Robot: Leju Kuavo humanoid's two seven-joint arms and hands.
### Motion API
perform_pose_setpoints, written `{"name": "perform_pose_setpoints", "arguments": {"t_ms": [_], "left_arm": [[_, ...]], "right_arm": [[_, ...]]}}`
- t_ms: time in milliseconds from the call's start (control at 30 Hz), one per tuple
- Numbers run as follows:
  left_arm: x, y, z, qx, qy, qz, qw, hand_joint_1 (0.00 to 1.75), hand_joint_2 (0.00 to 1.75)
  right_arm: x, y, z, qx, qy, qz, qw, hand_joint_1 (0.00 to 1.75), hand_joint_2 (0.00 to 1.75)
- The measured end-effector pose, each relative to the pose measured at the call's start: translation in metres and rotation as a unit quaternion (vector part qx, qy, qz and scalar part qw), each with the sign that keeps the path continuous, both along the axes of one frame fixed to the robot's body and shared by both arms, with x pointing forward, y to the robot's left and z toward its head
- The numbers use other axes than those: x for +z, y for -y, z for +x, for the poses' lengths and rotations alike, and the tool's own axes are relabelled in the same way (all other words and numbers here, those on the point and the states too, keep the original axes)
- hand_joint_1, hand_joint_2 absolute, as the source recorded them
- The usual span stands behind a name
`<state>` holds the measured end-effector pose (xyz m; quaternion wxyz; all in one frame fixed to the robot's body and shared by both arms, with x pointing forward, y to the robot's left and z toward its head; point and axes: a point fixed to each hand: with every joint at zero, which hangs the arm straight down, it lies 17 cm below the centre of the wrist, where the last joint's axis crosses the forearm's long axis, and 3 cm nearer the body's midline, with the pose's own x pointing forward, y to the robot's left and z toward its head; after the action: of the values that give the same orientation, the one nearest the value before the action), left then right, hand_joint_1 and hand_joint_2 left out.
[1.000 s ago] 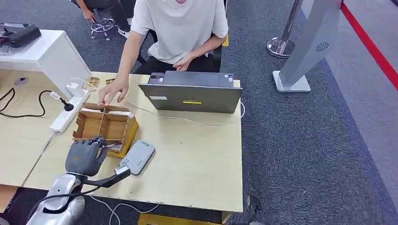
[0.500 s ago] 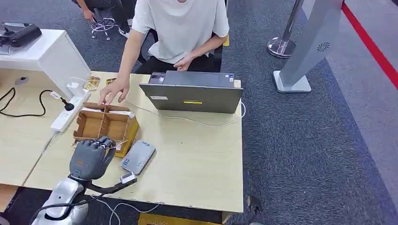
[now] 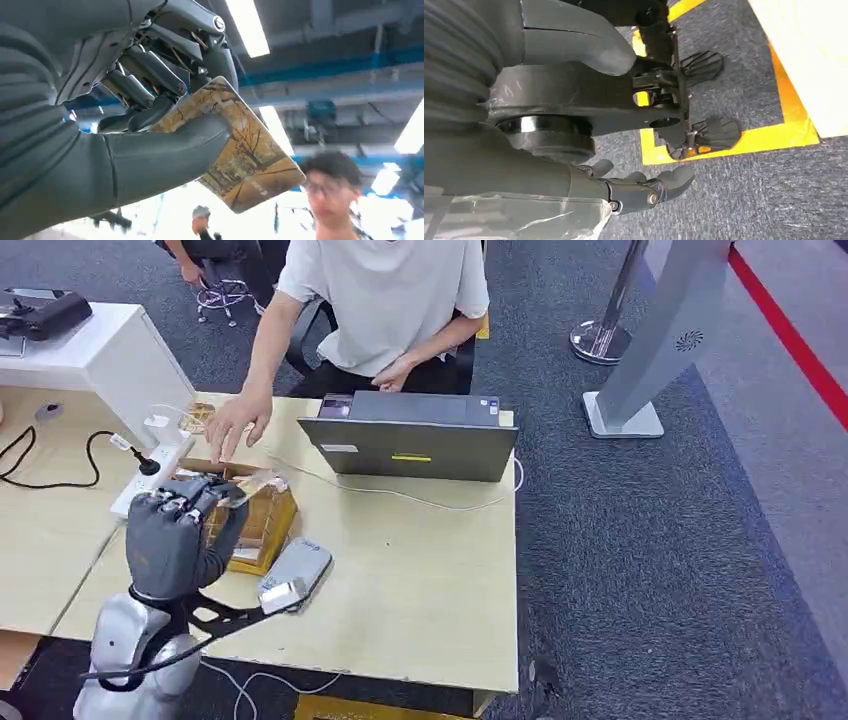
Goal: Pass the card to the sensor for recognition and then transmit it.
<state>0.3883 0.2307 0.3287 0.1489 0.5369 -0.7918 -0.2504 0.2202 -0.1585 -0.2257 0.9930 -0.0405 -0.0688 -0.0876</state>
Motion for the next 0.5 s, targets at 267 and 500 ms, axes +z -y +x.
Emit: {"name": "perform_pose_setpoints", "arguments": {"t_ms": [267,500], "left_arm": [[0.063,-0.009,0.111,0.112,0.024,0.033,0.993,1.75,1.75],[0.058,-0.019,0.144,0.128,-0.010,0.022,0.991,1.75,1.75]], "right_arm": [[0.016,-0.030,0.018,0.080,0.004,0.004,0.997,0.00,1.75],[0.017,-0.036,0.016,0.091,0.001,0.006,0.996,0.00,1.75]]}}
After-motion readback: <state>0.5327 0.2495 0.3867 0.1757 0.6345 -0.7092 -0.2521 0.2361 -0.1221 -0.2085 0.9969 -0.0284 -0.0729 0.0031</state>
